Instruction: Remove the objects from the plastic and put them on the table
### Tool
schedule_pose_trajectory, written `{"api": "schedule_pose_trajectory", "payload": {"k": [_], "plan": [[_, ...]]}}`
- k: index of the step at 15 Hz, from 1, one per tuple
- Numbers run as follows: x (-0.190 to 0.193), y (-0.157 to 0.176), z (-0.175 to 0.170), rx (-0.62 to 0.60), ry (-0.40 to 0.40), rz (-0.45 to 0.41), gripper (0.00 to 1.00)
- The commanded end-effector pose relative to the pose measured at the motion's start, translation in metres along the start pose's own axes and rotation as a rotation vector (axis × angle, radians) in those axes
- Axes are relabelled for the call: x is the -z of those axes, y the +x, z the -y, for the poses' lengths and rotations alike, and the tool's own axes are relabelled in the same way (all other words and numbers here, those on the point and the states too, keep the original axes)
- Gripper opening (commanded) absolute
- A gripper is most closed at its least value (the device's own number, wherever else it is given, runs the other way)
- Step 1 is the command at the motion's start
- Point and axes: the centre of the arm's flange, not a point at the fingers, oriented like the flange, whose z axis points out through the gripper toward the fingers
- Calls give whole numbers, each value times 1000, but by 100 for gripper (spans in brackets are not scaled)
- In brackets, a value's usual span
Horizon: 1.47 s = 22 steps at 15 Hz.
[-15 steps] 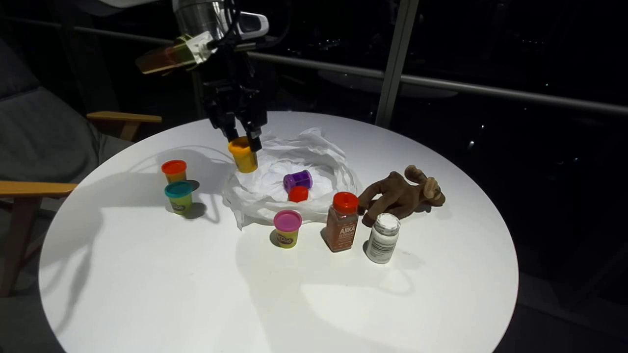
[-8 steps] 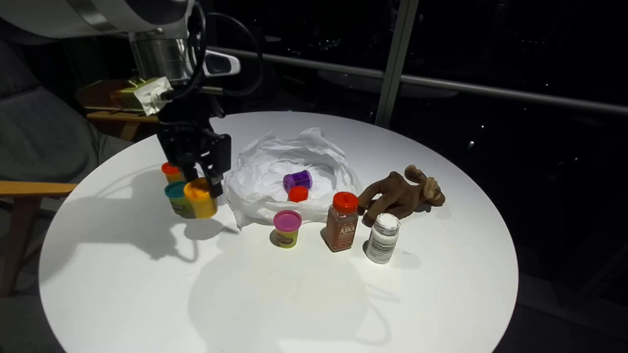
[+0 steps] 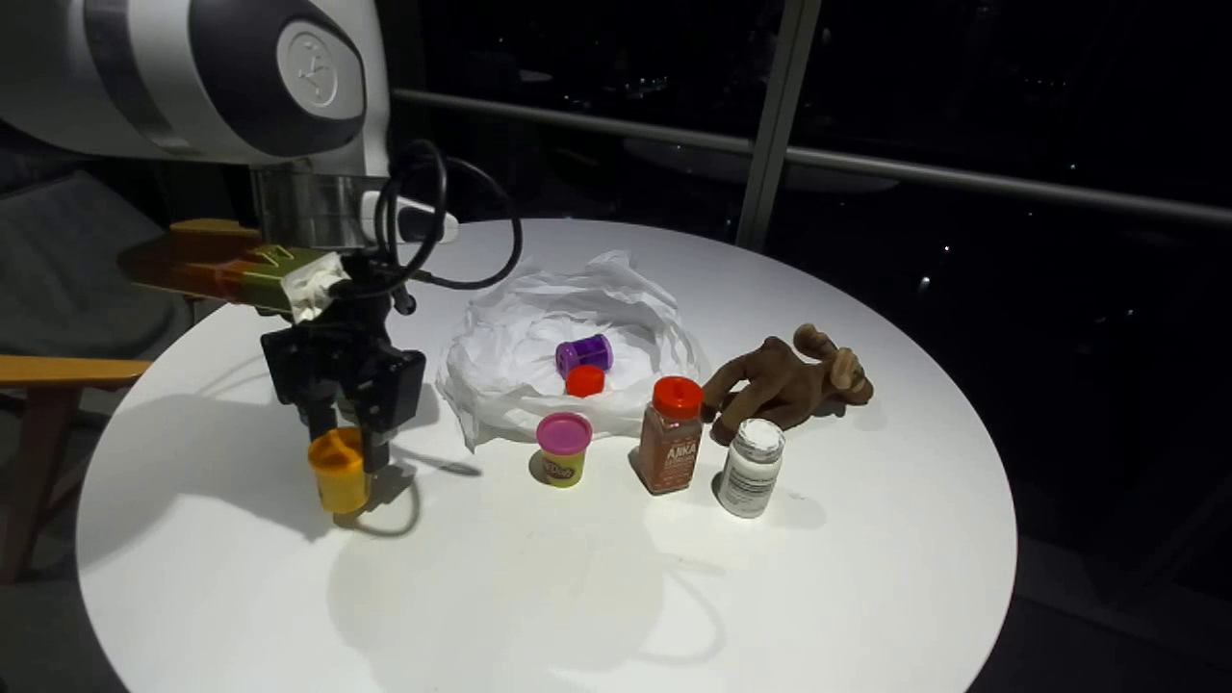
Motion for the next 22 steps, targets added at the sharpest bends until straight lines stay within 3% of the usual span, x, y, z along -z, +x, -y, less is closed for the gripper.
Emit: {"api": "schedule_pose_trajectory", "payload": {"k": [1,2,3,4,7,13,16,22], "plan": [[-8,17,3,11,-36,-9,28],[-11,19,3,14,-48,-9,28],[-11,19,3,15,-63,-22,78],[-4,19,2,22,-74,-41,80],[25,15,-7,-1,-87,-139,99],[100,71,-27,-105,-120,-367,100],[114,113,-39,-103,-140,-387,100],[83,165,-75,63,-212,-170,100]]}}
